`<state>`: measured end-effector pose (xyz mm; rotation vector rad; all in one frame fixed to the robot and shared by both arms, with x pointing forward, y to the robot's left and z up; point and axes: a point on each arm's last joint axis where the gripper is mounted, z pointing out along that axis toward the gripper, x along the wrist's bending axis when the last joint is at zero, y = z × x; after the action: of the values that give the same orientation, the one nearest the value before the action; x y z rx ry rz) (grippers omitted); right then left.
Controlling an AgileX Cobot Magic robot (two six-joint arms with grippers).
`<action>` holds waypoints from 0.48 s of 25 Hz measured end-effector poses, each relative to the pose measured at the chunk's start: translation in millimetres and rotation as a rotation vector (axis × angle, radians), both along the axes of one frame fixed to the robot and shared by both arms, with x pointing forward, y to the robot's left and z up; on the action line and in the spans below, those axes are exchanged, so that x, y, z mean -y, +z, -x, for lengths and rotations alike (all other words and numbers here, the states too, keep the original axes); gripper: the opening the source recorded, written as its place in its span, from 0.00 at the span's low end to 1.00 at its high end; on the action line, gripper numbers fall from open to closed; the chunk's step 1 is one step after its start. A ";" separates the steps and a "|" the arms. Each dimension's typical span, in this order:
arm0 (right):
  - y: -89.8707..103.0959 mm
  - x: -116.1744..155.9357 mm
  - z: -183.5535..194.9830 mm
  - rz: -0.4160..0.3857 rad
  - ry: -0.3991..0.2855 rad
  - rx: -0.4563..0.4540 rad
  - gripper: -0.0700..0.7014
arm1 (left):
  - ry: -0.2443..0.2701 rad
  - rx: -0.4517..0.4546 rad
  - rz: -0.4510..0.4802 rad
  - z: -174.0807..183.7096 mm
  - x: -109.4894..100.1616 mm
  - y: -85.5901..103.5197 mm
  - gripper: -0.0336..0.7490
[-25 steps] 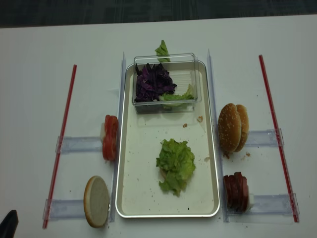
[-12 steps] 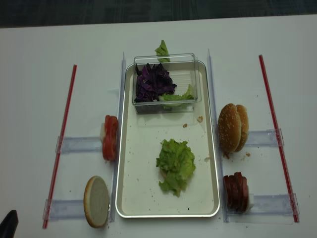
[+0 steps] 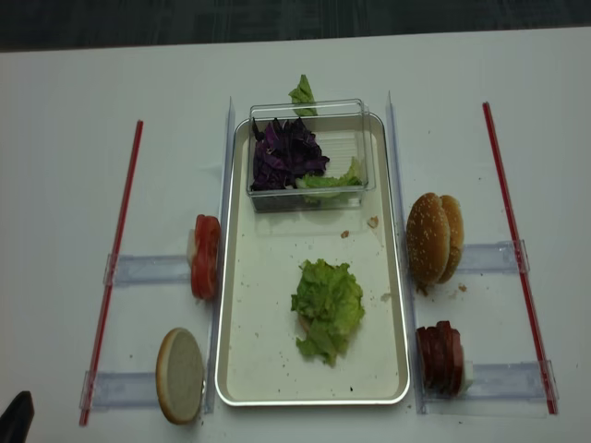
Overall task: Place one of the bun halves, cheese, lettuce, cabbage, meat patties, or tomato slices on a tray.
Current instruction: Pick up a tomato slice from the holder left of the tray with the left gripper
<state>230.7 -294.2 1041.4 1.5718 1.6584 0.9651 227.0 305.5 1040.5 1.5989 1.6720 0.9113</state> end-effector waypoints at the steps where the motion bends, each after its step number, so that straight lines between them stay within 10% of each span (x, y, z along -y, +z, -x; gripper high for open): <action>1: 0.0 0.0 0.0 0.000 0.000 0.000 0.48 | 0.000 0.000 0.000 0.0 0.0 0.0 0.60; 12: 0.0 0.0 0.0 0.000 0.000 0.000 0.48 | 0.001 0.000 0.002 0.0 0.0 0.0 0.60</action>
<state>230.7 -294.2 1041.4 1.5718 1.6584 0.9651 227.0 305.5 1040.5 1.5971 1.6732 0.9104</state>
